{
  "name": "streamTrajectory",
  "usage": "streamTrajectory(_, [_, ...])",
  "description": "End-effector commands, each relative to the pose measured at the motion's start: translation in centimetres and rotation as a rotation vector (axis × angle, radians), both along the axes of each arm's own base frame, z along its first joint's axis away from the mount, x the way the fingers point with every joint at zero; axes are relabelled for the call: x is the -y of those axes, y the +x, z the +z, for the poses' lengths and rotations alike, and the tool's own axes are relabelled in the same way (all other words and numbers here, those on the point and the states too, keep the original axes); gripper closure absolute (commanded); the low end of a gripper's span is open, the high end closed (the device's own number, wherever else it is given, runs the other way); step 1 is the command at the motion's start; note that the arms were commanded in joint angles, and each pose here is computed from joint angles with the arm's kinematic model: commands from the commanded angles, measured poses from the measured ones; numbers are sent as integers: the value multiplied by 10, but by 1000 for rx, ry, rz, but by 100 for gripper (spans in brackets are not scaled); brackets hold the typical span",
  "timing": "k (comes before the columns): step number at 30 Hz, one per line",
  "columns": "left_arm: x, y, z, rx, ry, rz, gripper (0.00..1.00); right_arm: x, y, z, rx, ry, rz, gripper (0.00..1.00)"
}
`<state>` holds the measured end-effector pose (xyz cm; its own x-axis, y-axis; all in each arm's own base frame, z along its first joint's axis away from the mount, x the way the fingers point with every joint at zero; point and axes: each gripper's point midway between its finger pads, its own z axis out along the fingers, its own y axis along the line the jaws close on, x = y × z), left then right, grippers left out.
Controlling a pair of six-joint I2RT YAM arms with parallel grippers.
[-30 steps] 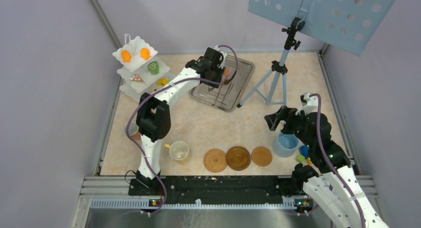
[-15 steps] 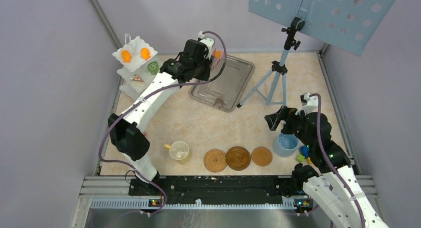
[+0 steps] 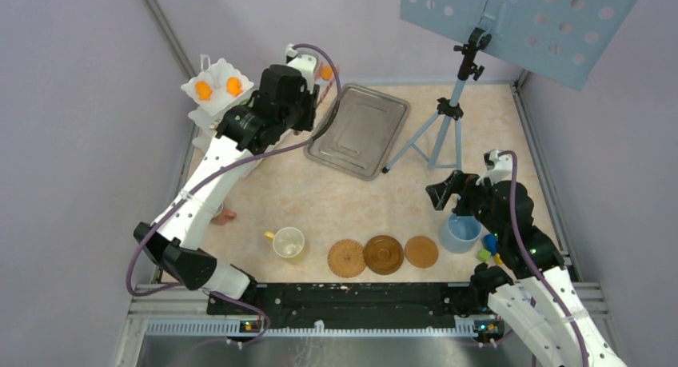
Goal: Serve the afternoon tea
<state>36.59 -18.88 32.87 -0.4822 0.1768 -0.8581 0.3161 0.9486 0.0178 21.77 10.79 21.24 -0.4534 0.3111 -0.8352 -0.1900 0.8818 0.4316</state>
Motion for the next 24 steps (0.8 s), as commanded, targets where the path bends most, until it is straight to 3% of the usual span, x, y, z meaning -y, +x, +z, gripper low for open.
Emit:
streamTrajectory(1, [-27,-14,37,98,-5,76,76,-4,5,14,46,11,10,1])
streamTrajectory(14, [-91,-36,88,183,8,309,75,-5,6,12,47,11,14,1])
streamTrajectory(24, [-146,-40,68,123,68,479,75,-7,5,12,46,12,24,2])
